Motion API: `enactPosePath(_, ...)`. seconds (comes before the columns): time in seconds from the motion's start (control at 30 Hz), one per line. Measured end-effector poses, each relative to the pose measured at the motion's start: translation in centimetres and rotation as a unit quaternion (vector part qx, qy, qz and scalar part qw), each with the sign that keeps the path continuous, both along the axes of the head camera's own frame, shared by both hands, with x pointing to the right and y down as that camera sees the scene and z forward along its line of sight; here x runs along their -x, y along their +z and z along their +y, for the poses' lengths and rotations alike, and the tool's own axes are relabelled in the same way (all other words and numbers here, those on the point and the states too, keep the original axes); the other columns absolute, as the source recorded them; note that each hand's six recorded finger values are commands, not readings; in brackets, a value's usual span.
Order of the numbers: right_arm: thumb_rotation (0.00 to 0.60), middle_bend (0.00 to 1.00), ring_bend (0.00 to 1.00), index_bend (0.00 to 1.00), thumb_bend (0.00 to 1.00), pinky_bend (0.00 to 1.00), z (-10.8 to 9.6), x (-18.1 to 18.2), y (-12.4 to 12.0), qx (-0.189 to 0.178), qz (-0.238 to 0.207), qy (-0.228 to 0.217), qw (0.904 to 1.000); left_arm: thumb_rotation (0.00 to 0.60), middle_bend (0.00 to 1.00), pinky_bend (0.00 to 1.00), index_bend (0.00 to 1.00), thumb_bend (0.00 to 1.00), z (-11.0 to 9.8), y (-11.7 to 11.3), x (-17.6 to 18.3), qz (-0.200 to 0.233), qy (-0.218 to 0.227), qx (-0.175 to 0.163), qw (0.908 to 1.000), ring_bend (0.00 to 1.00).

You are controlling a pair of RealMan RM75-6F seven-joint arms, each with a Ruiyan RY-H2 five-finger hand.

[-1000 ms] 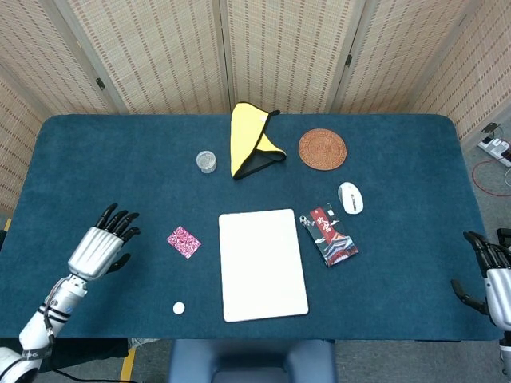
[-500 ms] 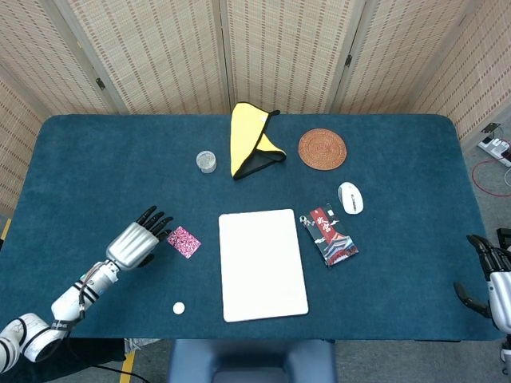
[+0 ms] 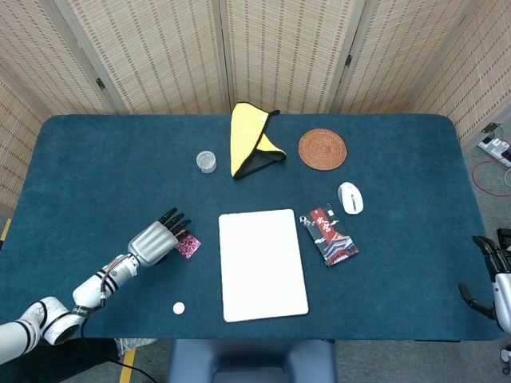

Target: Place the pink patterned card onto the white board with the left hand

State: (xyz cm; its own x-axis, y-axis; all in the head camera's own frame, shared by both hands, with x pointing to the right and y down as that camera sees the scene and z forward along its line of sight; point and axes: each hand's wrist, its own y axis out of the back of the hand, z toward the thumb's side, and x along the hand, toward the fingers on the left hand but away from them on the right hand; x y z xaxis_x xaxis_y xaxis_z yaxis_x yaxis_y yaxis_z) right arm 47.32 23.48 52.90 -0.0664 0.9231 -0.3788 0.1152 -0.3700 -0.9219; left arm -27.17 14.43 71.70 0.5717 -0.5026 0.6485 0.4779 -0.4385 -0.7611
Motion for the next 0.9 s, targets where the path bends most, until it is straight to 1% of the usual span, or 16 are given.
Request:
enactPosePath(0.27, 0.6, 0.16, 0.21, 0.1, 0.31, 0.16, 0.1, -0.1, -0.1, -0.001, 0.002, 0.002, 1.0, 0.6, 0.11, 0.0, 0.28, 0.34, -0.6, 0.6, -1.4, 0.002, 0.0, 0.014, 0.9999, 0.06)
enactPosePath(0.67, 0.6, 0.16, 0.21, 0.1, 0.31, 0.16, 0.1, -0.3, 0.0, 0.001, 0.005, 0.005, 1.0, 0.6, 0.11, 0.0, 0.31, 0.34, -1.1, 2.0, -1.3, -0.009, -0.023, 0.035, 0.9991, 0.06)
enactPosePath(0.9, 0.6, 0.16, 0.21, 0.1, 0.31, 0.16, 0.1, -0.4, 0.0, 0.001, 0.006, 0.007, 1.0, 0.6, 0.11, 0.0, 0.31, 0.34, -1.3, 2.5, -1.2, -0.011, -0.03, 0.035, 0.9989, 0.06)
